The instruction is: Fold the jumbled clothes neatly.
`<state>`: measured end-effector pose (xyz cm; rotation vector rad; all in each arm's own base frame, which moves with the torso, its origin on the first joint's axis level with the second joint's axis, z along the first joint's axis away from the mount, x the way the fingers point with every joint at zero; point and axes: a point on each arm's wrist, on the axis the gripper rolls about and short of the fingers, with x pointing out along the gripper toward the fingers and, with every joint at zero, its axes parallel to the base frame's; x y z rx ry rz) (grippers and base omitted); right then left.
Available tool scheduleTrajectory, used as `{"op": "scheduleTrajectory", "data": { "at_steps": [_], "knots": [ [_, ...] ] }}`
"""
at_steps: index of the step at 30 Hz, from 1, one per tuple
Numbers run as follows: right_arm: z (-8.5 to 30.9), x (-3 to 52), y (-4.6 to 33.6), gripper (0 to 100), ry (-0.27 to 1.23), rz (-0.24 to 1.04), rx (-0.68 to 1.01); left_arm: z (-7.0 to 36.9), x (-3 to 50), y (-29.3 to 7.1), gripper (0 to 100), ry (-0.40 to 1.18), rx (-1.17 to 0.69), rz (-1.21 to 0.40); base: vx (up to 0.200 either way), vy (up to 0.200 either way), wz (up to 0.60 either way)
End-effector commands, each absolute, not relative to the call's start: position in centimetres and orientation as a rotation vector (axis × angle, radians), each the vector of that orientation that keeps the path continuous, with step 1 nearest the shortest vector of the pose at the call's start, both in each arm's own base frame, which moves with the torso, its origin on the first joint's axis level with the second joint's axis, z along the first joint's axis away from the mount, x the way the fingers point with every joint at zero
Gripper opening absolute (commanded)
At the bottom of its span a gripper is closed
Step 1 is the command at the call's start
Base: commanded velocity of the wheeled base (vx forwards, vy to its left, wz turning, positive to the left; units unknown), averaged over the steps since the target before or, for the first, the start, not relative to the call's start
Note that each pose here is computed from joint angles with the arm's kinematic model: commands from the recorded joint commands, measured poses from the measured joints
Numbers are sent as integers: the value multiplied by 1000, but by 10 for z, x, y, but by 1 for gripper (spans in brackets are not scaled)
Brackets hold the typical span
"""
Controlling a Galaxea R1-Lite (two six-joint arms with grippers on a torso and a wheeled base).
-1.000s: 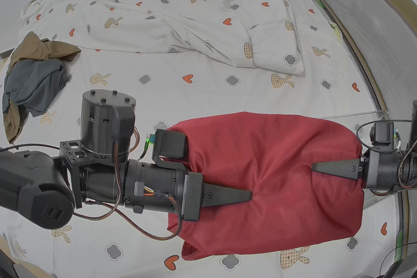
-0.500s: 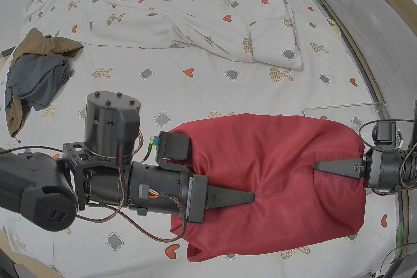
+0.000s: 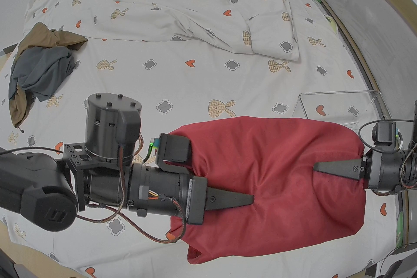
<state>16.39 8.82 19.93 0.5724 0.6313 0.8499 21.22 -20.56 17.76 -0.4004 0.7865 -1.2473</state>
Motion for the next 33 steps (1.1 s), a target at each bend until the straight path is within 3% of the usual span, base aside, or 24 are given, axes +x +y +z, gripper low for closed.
{"op": "scheduleTrajectory", "data": {
  "at_steps": [1, 20, 33],
  "knots": [
    [199, 164, 89, 0, 631, 852, 572, 178, 212, -206, 0, 786, -401, -1248, 0, -200, 0],
    [203, 169, 82, 0, 602, 815, 585, 178, 213, -207, 0, 785, -399, -1248, 0, -200, 0],
    [209, 171, 79, 0, 574, 808, 586, 183, 220, -212, 0, 761, -399, -1257, 0, 0, 0]
  ]
}}
